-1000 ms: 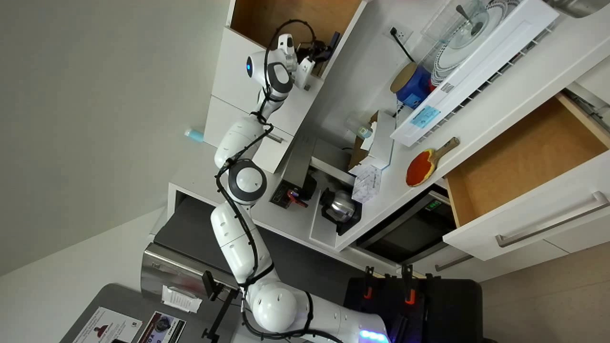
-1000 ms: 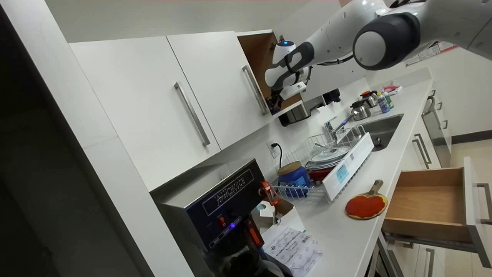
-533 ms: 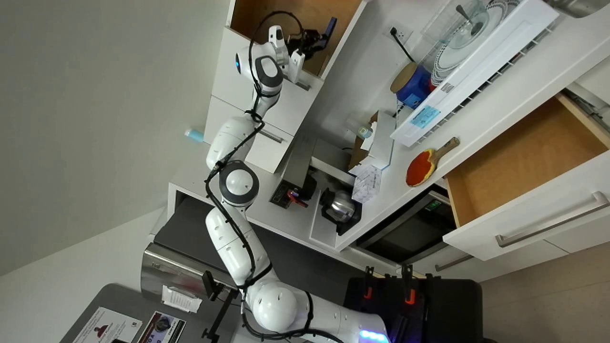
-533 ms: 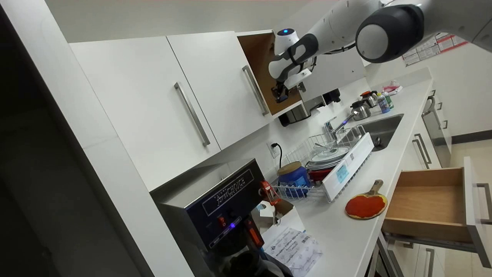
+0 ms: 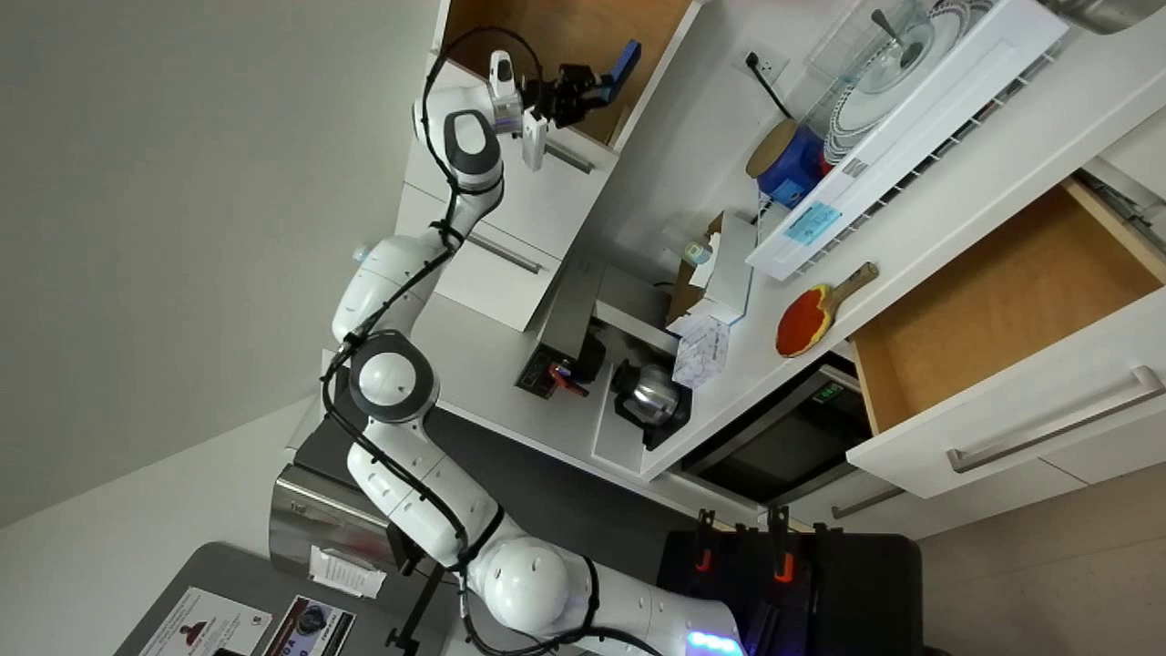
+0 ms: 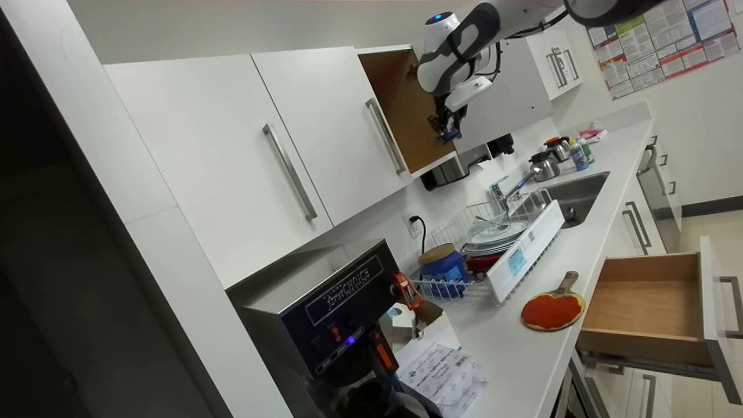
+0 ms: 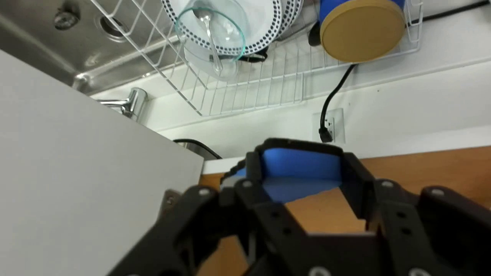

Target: Remove the blue object from the open upper cabinet and place it in the open drawer

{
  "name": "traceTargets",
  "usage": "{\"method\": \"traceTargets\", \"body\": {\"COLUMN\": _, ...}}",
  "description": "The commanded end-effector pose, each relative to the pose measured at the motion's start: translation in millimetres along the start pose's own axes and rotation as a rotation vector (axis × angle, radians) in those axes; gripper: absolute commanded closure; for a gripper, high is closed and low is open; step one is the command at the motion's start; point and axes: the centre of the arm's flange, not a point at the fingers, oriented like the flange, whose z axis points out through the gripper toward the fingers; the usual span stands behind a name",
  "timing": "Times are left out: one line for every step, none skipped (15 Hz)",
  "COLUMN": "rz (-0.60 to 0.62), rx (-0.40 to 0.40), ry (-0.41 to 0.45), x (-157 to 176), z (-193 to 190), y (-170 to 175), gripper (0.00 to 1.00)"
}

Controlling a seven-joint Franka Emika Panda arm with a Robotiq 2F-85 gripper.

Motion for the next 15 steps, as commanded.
{"method": "traceTargets", "body": {"rz": 0.054, "rx": -0.040, "ry": -0.110, "x": -75.8, "z": -36.8, "y": -8.0, "gripper": 0.71}}
{"method": "traceTargets", "body": {"rz": 0.064, "rx": -0.045, "ry": -0.144, "x": -86.8, "z": -38.9, "y": -9.6, "gripper": 0.71}}
{"method": "traceTargets", "body": {"rz": 0.071, "rx": -0.048, "ry": -0.183, "x": -99.0, "z": -40.2, "y": -11.9, "gripper": 0.71}}
{"method": "traceTargets", "body": {"rz": 0.081, "rx": -0.048, "ry": -0.221, "x": -112.5, "z": -40.5, "y": -14.2, "gripper": 0.71}}
{"method": "traceTargets", "body": {"rz": 0.093, "rx": -0.054, "ry": -0.260, "x": -127.3, "z": -40.0, "y": -16.2, "gripper": 0.71}}
{"method": "traceTargets", "body": {"rz": 0.112, "rx": -0.067, "ry": -0.298, "x": -142.5, "z": -39.5, "y": -18.5, "gripper": 0.71}}
{"method": "traceTargets", "body": {"rz": 0.133, "rx": -0.077, "ry": -0.330, "x": -158.1, "z": -39.6, "y": -21.3, "gripper": 0.71}}
{"method": "traceTargets", "body": {"rz": 0.152, "rx": -0.090, "ry": -0.353, "x": -174.1, "z": -39.6, "y": -24.4, "gripper": 0.71}}
{"method": "traceTargets", "body": {"rz": 0.172, "rx": -0.099, "ry": -0.373, "x": -190.3, "z": -39.6, "y": -27.8, "gripper": 0.71}}
{"method": "traceTargets", "body": {"rz": 0.186, "rx": -0.106, "ry": -0.383, "x": -206.1, "z": -40.8, "y": -32.6, "gripper": 0.71}}
{"method": "traceTargets", "body": {"rz": 0.151, "rx": -0.090, "ry": -0.366, "x": -152.0, "z": -19.5, "y": -24.1, "gripper": 0.71}}
{"method": "traceTargets", "body": {"rz": 0.152, "rx": -0.090, "ry": -0.379, "x": -161.6, "z": -19.5, "y": -27.0, "gripper": 0.46}}
{"method": "traceTargets", "body": {"rz": 0.151, "rx": -0.090, "ry": -0.378, "x": -161.3, "z": -20.3, "y": -27.3, "gripper": 0.46}}
{"method": "traceTargets", "body": {"rz": 0.150, "rx": -0.090, "ry": -0.375, "x": -159.7, "z": -20.5, "y": -26.8, "gripper": 0.46}}
{"method": "traceTargets", "body": {"rz": 0.151, "rx": -0.091, "ry": -0.374, "x": -158.1, "z": -19.2, "y": -25.8, "gripper": 0.46}}
